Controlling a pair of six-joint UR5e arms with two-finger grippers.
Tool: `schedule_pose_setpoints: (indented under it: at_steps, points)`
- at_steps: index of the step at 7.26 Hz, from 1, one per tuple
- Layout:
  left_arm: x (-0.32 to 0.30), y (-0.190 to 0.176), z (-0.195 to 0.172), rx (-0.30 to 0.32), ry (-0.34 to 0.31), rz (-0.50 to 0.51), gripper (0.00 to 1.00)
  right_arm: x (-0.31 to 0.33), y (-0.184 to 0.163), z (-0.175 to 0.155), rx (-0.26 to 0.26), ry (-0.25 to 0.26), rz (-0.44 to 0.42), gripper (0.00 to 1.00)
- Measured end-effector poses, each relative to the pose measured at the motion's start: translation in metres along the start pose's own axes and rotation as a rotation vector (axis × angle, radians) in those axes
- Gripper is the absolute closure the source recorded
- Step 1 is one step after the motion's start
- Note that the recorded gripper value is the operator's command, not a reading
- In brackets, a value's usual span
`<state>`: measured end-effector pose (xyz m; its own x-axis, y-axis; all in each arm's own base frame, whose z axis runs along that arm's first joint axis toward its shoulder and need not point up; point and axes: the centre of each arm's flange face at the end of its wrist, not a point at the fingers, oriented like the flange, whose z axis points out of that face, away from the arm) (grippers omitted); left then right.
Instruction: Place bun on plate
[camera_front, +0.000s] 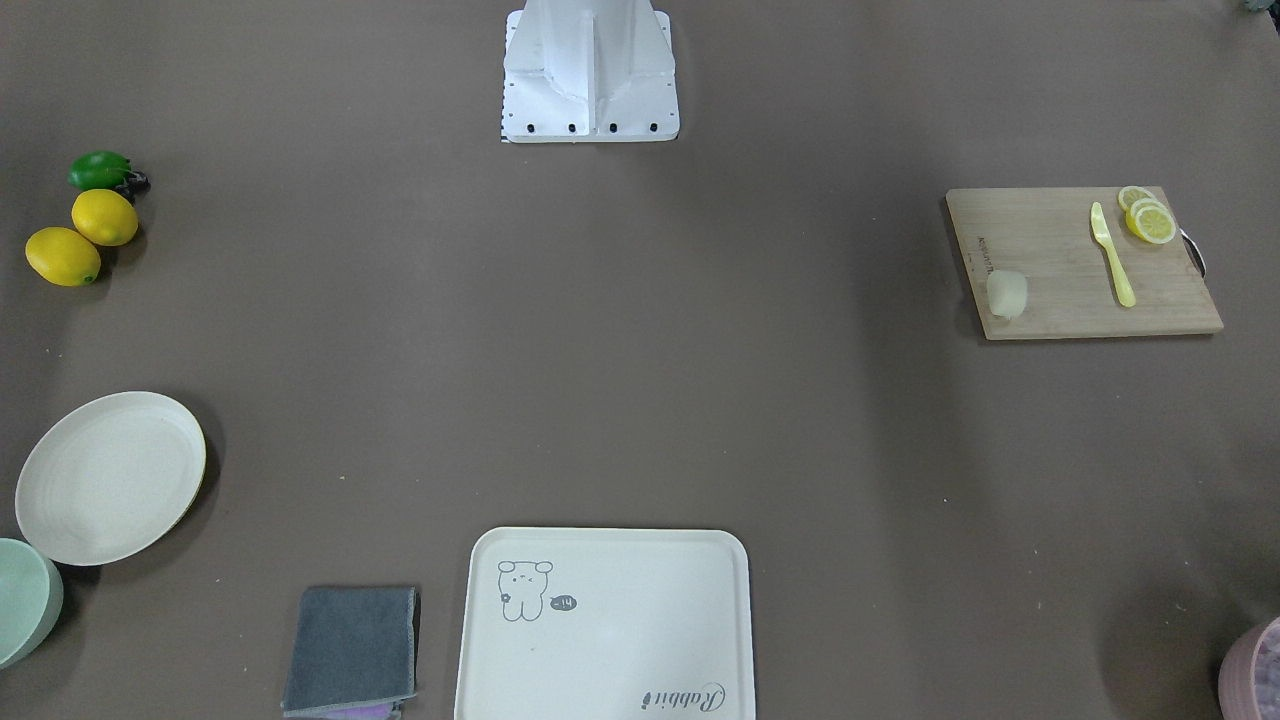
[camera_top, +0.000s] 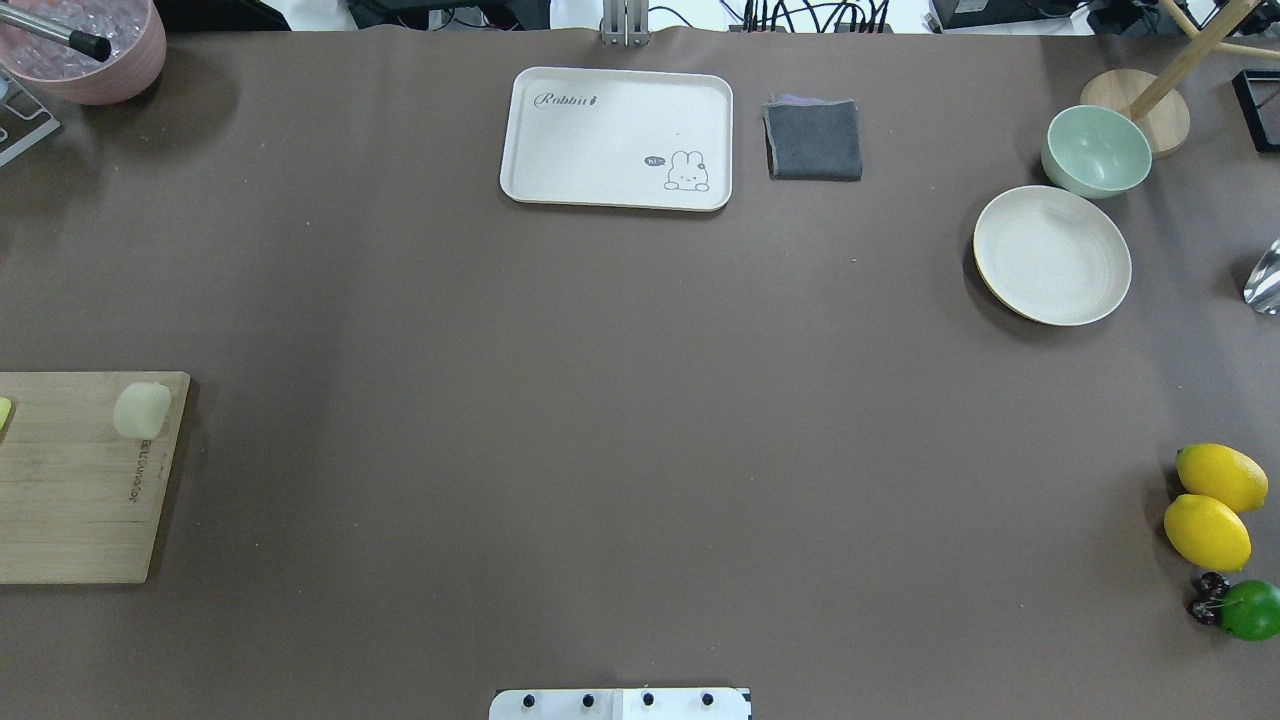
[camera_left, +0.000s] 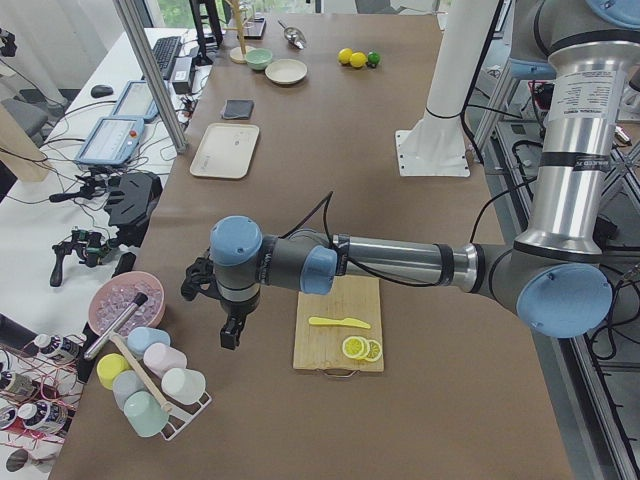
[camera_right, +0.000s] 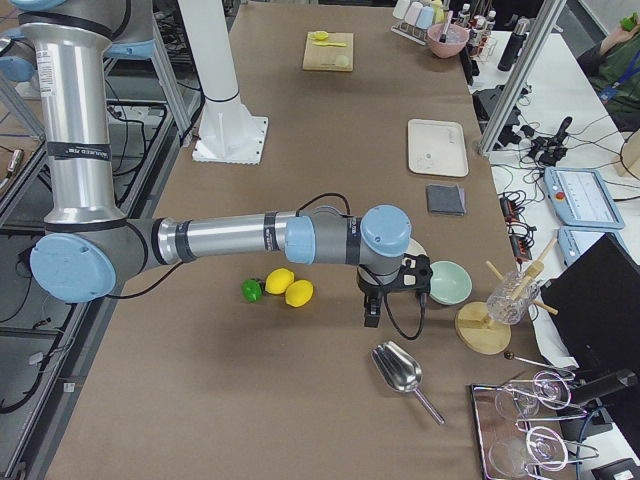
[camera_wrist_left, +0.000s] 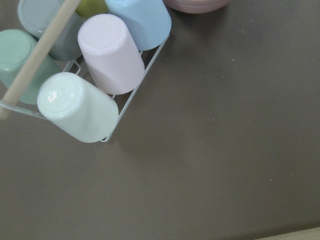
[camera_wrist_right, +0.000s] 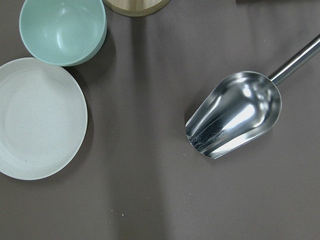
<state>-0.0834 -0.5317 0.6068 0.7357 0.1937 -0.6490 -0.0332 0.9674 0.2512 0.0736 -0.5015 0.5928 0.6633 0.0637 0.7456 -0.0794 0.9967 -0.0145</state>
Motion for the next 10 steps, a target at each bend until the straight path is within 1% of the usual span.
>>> schedule_pose_setpoints:
  at_steps: [4, 10]
  points:
    - [0.0009, 0.0062, -0.0015, -0.001, -0.005, -0.005, 0.02, -0.0015, -0.0009, -0.0009, 0.002, -0.004, 0.006, 0.0]
    - [0.0031, 0.0024, -0.0041, 0.004, -0.003, -0.009, 0.02, -0.0034, -0.0028, -0.0025, 0.005, -0.004, 0.016, 0.0]
